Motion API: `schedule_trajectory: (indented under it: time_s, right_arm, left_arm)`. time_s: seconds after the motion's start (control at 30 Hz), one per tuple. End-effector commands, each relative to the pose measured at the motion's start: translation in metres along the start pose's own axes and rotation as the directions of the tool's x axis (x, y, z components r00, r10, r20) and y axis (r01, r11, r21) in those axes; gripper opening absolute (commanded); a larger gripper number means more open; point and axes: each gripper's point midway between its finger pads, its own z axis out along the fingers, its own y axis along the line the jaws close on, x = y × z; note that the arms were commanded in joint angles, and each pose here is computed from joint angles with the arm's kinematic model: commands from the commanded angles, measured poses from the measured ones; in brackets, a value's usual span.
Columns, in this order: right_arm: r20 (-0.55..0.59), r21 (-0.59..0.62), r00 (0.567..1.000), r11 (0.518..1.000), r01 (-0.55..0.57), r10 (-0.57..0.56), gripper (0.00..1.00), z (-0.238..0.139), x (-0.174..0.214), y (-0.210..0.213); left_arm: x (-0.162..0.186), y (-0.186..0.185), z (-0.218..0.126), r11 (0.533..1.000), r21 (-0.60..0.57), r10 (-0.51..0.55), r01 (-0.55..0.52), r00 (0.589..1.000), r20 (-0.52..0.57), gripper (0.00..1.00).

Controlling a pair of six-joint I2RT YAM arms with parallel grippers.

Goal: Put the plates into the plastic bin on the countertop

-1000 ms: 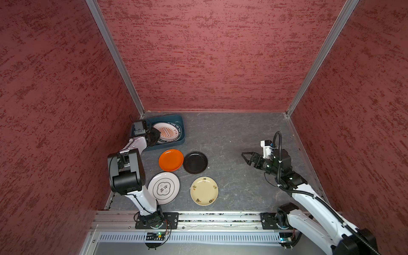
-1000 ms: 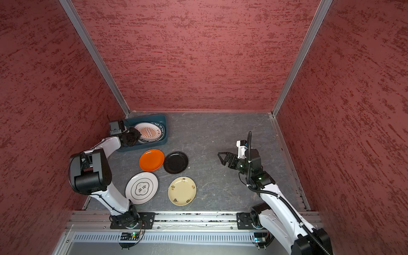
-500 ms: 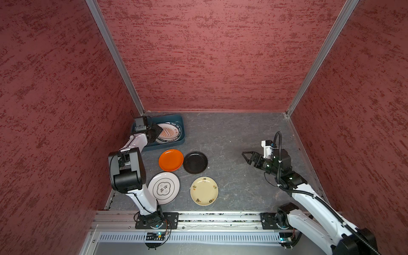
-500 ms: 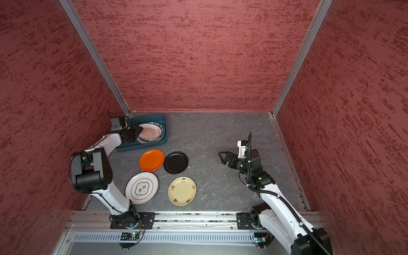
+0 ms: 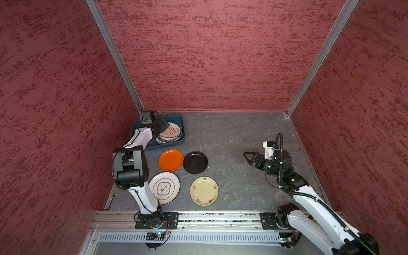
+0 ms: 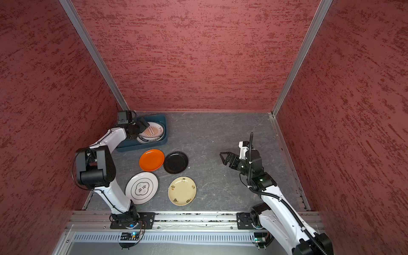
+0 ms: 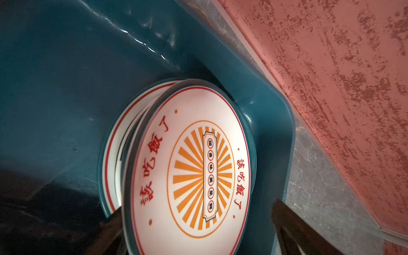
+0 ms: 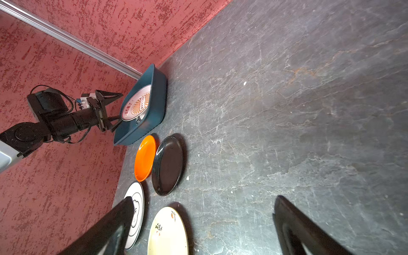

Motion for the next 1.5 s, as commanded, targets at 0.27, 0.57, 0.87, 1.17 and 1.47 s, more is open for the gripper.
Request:
schedule_trajectory:
  time_s: [0.27, 0.57, 0.87, 1.17, 1.47]
  right_arm:
    - [0.018, 0.029, 1.0, 0.999, 0.016, -0.016, 0.99, -0.005, -0.003, -0.004]
    - [-0.002, 0.04, 1.0, 0.999, 0.014, -0.014, 0.99, -0.003, 0.002, -0.009]
    - [-0.013, 0.023, 1.0, 0.999, 0.026, -0.026, 0.99, -0.006, 0.003, -0.006]
    - [-0.032, -0.044, 0.997, 0.996, 0.072, -0.074, 0.99, -0.011, 0.003, 0.011]
    - [-0.066, -0.064, 0.988, 0.989, 0.135, -0.139, 0.99, -0.016, -0.006, 0.03]
  left_arm:
    - [0.001, 0.005, 0.002, 0.993, -0.103, 0.061, -0.061, 0.998, -0.008, 0.99]
    - [-0.002, 0.003, -0.007, 0.977, -0.176, 0.125, -0.122, 0.992, 0.006, 0.99]
    - [-0.004, -0.001, -0.036, 0.979, -0.166, 0.125, -0.115, 0.991, 0.056, 0.99]
    - [0.049, 0.038, -0.119, 0.972, -0.215, 0.11, -0.098, 0.993, 0.047, 0.99]
    - [0.106, 0.106, -0.172, 0.957, -0.29, 0.026, -0.007, 0.998, 0.064, 0.99]
